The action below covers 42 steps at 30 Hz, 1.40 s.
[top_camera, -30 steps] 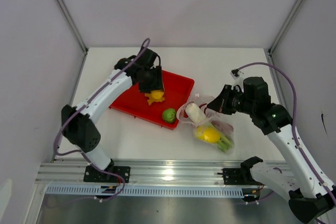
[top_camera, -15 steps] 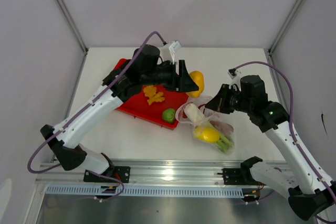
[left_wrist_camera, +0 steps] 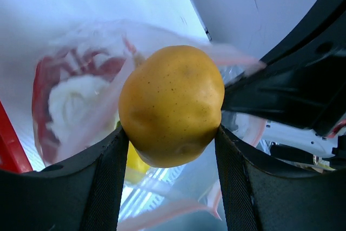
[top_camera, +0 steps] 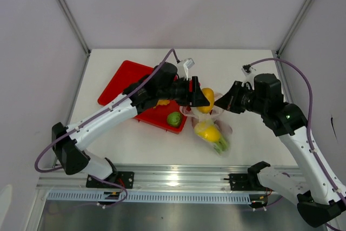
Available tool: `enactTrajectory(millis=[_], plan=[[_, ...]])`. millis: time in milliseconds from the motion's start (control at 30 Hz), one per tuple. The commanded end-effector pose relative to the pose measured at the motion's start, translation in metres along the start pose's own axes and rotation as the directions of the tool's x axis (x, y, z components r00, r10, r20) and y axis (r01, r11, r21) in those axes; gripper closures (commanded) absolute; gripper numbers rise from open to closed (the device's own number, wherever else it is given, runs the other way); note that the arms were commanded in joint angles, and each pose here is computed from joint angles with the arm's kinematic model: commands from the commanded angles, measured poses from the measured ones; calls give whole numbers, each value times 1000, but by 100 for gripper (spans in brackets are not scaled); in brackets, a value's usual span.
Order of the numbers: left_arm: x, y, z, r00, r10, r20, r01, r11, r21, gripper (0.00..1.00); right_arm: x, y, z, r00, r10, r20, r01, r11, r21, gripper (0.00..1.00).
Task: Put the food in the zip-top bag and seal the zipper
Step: Place the fake food in the zipper food storage bag.
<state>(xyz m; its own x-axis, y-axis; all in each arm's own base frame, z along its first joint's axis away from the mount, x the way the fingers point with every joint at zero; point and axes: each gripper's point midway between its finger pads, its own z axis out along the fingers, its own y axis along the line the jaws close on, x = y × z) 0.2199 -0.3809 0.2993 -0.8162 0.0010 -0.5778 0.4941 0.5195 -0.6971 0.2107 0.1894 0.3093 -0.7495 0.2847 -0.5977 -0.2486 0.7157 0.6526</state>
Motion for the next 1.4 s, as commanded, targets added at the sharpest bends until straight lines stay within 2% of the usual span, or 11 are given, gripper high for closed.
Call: enactTrajectory(millis=[0, 533, 567, 600, 633, 700, 733, 933, 1167, 1267, 1367], plan=[[-3, -21, -10, 997, -9, 80, 4, 998, 62, 99, -38, 37, -17, 990, 6, 141, 9, 995, -101, 100], [33, -40, 28, 991, 44, -123, -23, 986, 163, 96, -59, 48, -12, 983, 73, 167, -51, 990, -132, 100], [34, -44, 28, 988, 50, -149, -24, 985, 173, 67, -59, 46, -10, 983, 74, 166, -53, 990, -128, 100], [39, -36, 32, 985, 44, -168, -19, 989, 144, 67, -60, 46, -11, 983, 75, 168, -54, 991, -126, 100], [33, -38, 30, 987, 48, -153, -28, 991, 128, 41, -60, 45, -11, 983, 73, 170, -52, 991, -124, 100], [30, -28, 22, 992, 61, -114, -52, 996, 75, 25, -63, 43, -14, 981, 68, 182, -48, 992, -116, 100], [27, -17, 19, 995, 64, -78, -63, 998, 25, 1, -64, 41, -15, 980, 65, 187, -45, 993, -109, 100], [1, 6, -32, 981, 133, 144, -112, 983, -145, 1, -60, 32, -17, 984, 52, 172, -37, 995, -92, 100], [0, 50, -77, 965, 117, 234, -21, 927, -375, 0, -49, 34, -18, 991, 40, 130, -25, 993, -115, 100], [1, 47, -84, 956, 134, 259, -38, 939, -342, 0, -44, 33, -17, 993, 35, 112, -21, 992, -123, 100], [5, 17, -78, 959, 152, 238, -108, 976, -188, 0, -36, 33, -14, 995, 39, 88, -26, 989, -146, 100]])
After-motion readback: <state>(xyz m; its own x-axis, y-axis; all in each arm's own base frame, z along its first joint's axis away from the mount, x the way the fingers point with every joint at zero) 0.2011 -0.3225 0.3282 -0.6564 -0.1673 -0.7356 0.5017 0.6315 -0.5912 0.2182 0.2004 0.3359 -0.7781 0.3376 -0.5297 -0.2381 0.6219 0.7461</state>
